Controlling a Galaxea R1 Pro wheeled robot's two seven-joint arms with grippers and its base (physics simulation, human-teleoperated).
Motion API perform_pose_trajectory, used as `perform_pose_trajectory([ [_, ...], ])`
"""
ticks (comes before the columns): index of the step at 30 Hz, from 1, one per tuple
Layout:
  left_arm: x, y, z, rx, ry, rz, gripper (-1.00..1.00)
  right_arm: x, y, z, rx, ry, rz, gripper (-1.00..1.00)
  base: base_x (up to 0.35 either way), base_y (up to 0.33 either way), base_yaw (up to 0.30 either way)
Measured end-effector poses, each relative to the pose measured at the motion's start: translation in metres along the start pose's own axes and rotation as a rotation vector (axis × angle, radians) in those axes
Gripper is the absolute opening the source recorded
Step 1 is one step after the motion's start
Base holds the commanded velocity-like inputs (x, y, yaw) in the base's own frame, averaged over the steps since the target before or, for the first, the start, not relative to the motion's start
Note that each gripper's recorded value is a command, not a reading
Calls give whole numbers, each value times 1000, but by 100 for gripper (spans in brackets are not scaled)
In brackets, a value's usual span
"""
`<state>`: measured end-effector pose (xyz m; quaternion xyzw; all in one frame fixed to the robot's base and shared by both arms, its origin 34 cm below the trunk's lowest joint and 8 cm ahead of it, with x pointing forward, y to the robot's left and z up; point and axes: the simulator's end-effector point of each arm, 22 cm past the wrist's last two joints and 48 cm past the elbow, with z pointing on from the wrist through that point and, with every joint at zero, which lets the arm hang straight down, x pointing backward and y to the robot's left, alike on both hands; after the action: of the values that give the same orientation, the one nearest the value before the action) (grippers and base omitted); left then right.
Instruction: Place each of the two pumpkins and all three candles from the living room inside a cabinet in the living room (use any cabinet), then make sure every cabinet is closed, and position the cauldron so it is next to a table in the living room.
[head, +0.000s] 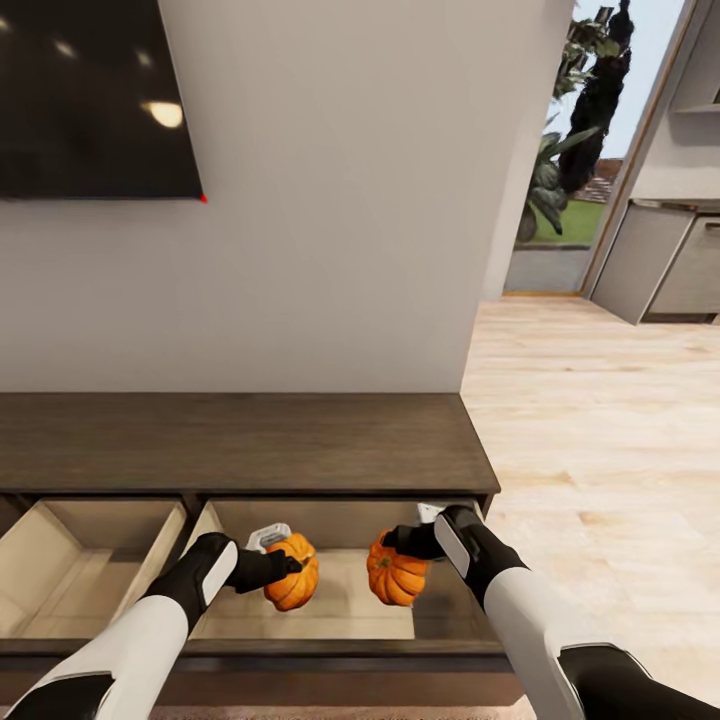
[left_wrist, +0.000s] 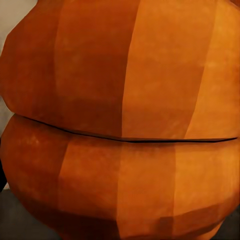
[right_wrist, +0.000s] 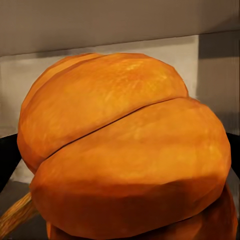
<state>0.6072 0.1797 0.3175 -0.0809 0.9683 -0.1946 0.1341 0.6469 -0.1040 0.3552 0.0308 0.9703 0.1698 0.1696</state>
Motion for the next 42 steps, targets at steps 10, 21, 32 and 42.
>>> perform_pose_trajectory([
  [10,2,2,5,14,10,-3,-100,5,12,6,-68,15,-5,-100,0,0,0],
  [21,-1,3,9,15,13,-9,-100,7,11,12,-68,24,-2,-100,0,0,0],
  [32,-1,0,17,8,42,-9,-100,-7,14,15,-70,26,1,-100,0,0,0],
  [42,6,2,24,5,58,-13,-100,-2,11,22,-69,42,7,-100,0,0,0],
])
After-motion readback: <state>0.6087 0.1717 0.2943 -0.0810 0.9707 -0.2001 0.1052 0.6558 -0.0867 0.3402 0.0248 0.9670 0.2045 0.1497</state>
